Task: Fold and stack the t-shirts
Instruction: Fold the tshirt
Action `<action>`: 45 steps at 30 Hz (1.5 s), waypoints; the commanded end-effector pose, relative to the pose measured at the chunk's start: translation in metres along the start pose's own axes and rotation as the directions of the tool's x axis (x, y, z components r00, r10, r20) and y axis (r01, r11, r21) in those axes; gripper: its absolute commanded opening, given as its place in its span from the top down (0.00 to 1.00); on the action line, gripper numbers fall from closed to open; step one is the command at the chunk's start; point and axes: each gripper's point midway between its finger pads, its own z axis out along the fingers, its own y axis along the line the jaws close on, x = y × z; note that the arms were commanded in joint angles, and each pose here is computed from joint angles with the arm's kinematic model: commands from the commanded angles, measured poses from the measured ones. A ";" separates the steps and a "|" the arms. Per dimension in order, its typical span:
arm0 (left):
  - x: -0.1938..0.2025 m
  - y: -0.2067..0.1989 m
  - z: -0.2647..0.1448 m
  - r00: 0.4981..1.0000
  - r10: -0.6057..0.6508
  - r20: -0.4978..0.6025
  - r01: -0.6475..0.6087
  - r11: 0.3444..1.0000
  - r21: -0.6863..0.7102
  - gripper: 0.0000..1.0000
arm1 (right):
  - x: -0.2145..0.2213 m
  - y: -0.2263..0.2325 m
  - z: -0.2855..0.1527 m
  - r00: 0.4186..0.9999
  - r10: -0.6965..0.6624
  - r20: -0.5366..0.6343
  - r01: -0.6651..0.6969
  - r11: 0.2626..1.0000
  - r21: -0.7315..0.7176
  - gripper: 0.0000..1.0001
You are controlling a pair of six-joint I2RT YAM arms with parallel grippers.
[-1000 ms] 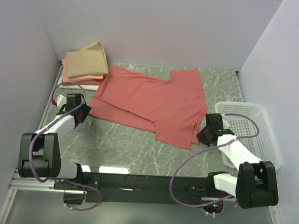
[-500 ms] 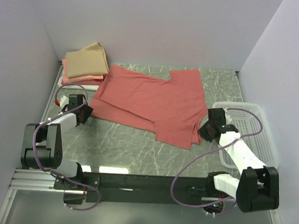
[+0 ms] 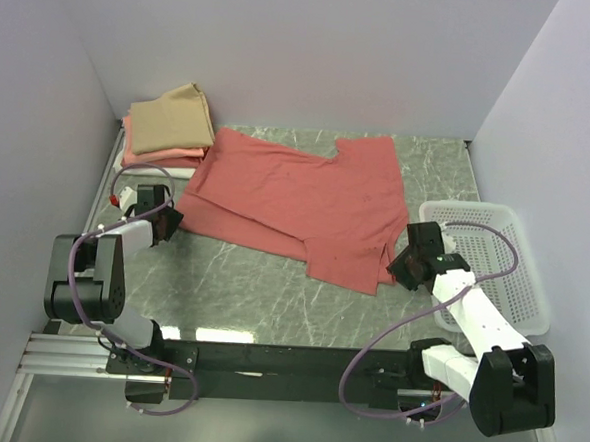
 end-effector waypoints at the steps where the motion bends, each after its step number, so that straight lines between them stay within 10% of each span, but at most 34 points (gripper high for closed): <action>1: -0.004 -0.003 0.005 1.000 0.009 0.011 -0.009 1.000 -0.001 0.58 | 0.006 -0.004 0.005 1.000 0.012 -0.007 -0.012 1.000 0.009 0.61; 35: -0.007 -0.014 0.001 1.000 0.003 0.007 -0.003 1.000 0.027 0.87 | 0.005 -0.003 0.032 1.000 -0.005 0.013 0.002 0.986 0.168 0.53; 40: -0.009 -0.015 0.000 1.000 0.006 0.012 -0.007 1.000 0.029 0.94 | 0.004 -0.001 0.038 0.999 -0.029 0.021 0.025 0.985 0.170 0.62; 43: -0.011 -0.012 -0.005 1.000 0.008 0.013 -0.008 1.000 0.009 0.99 | 0.004 0.003 0.036 0.998 -0.057 0.007 0.056 0.987 0.150 1.00; 45: -0.014 -0.012 -0.009 1.000 -0.002 0.016 0.002 1.000 -0.006 0.99 | 0.001 0.009 0.027 0.997 -0.076 0.006 0.074 0.990 0.118 1.00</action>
